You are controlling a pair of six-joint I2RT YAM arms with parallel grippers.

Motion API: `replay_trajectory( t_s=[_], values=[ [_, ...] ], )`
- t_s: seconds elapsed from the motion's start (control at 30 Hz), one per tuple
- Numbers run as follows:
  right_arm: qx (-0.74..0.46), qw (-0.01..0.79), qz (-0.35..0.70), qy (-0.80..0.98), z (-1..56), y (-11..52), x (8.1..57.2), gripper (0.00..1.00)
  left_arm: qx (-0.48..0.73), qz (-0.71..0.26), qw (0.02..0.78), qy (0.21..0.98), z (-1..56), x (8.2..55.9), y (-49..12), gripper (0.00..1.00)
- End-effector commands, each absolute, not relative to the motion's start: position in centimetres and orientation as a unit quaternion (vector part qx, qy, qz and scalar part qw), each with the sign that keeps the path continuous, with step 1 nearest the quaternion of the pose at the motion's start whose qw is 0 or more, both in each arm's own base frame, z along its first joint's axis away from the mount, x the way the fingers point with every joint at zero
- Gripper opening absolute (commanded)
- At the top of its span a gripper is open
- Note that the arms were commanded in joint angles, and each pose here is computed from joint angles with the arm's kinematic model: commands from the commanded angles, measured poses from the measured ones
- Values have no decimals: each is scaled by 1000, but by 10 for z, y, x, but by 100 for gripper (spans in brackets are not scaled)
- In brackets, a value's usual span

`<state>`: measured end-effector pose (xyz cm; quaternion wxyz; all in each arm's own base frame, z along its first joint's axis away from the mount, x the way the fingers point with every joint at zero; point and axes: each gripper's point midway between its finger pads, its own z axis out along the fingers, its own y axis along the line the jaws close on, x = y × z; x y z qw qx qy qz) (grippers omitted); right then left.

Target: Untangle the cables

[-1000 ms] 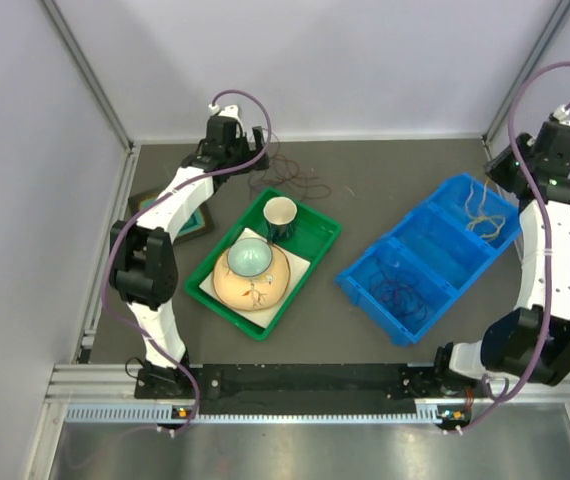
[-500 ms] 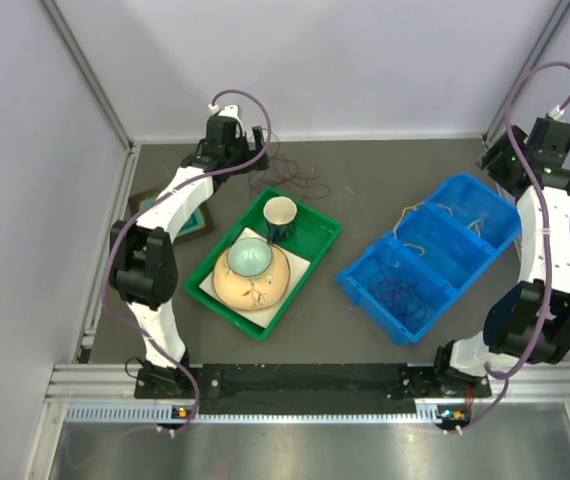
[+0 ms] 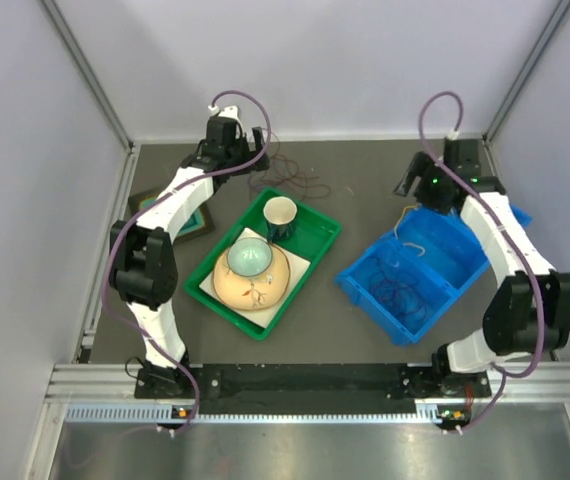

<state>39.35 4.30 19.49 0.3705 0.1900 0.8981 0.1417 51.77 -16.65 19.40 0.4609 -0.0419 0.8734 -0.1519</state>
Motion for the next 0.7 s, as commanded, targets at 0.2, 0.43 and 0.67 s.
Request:
replay_trajectory(
  t_s=[0.2, 0.43, 0.67],
  values=[
    [191, 327, 134, 916, 135, 80, 422, 70, -42, -170, 495, 851, 235, 510, -166, 99],
    [204, 344, 99, 911, 136, 67, 427, 6, -40, -169, 495, 852, 235, 510, -166, 99],
    [190, 457, 97, 864, 245, 39, 427, 0, -39, -169, 497, 850, 237, 510, -166, 99]
  ],
)
